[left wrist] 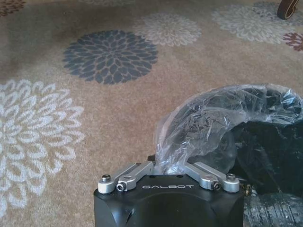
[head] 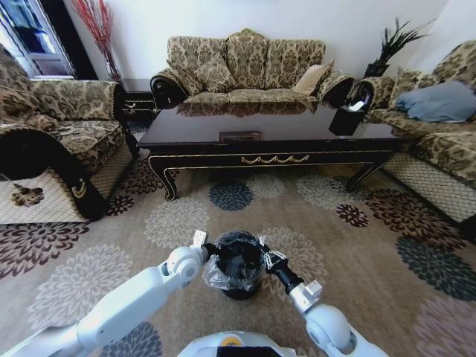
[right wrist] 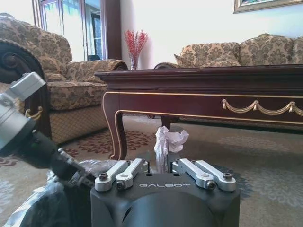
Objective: Move to the front of the table and pick up the trash from the floor, then place it into the trash bin.
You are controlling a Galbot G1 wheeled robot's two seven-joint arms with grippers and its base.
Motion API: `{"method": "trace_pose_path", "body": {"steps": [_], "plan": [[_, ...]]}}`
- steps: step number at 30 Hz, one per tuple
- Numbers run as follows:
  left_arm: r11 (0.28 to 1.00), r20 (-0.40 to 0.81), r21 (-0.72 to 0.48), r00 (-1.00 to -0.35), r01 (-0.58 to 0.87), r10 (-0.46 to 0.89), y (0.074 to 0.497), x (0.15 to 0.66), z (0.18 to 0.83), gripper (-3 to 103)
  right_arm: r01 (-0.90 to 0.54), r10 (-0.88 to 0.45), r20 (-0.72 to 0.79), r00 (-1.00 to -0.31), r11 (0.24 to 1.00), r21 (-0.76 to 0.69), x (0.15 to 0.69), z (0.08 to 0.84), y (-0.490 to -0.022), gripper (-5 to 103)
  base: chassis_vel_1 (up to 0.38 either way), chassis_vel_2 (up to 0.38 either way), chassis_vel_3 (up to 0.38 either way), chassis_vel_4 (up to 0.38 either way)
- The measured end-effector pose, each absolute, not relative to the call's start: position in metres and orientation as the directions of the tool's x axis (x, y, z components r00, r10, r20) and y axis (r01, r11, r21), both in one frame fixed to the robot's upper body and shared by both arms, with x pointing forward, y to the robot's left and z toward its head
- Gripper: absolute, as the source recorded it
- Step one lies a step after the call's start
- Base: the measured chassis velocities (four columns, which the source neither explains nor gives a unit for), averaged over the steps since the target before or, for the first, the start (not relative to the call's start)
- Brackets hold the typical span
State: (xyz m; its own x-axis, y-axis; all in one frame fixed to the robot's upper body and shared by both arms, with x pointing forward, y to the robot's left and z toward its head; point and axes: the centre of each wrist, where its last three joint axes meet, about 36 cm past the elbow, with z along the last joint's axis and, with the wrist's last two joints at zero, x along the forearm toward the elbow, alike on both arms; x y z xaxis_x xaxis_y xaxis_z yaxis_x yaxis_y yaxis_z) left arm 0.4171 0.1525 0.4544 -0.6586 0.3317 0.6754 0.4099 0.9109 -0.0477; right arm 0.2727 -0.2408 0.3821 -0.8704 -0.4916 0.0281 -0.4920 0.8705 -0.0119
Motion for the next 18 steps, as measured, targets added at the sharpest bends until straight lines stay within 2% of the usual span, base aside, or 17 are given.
{"method": "trace_pose_path", "body": {"steps": [3, 4, 6, 9, 12, 14, 17, 18], "plan": [[0.909, 0.673, -0.061, -0.655, 0.413, 0.343, 0.15, 0.419, 0.456, 4, -0.502, -0.501, 0.031, -0.865, 0.864, -0.031, 0.266, 0.38, -0.239, 35, 0.0, 0.0, 0.0, 0.0], [0.909, 0.673, -0.061, -0.655, 0.413, 0.343, 0.15, 0.419, 0.456, 4, -0.502, -0.501, 0.031, -0.865, 0.864, -0.031, 0.266, 0.38, -0.239, 35, 0.0, 0.0, 0.0, 0.0], [0.909, 0.674, -0.06, -0.654, 0.414, 0.342, 0.15, 0.421, 0.456, 4, -0.508, -0.507, 0.029, -0.861, 0.86, -0.041, 0.263, 0.38, -0.237, 46, 0.0, 0.0, 0.0, 0.0], [0.91, 0.676, -0.058, -0.654, 0.411, 0.339, 0.149, 0.424, 0.455, 4, -0.515, -0.515, 0.028, -0.857, 0.856, -0.039, 0.259, 0.382, -0.236, 51, 0.0, 0.0, 0.0, 0.0], [0.909, 0.679, -0.058, -0.651, 0.413, 0.339, 0.145, 0.425, 0.451, 4, -0.531, -0.53, 0.032, -0.847, 0.846, -0.044, 0.256, 0.383, -0.237, 68, 0.0, 0.0, 0.0, 0.0], [0.908, 0.68, -0.06, -0.648, 0.415, 0.342, 0.142, 0.425, 0.45, 4, -0.543, -0.542, 0.034, -0.84, 0.838, -0.058, 0.256, 0.382, -0.239, 68, 0.0, 0.0, 0.0, 0.0], [0.901, 0.681, -0.074, -0.638, 0.428, 0.359, 0.132, 0.422, 0.448, 4, -0.577, -0.576, 0.058, -0.815, 0.802, -0.151, 0.255, 0.374, -0.247, 84, 0.0, 0.0, 0.0, 0.0], [0.901, 0.681, -0.074, -0.638, 0.428, 0.359, 0.132, 0.422, 0.448, 4, -0.577, -0.576, 0.058, -0.815, 0.802, -0.151, 0.255, 0.374, -0.247, 84, 0.0, 0.0, 0.0, 0.0]]}}
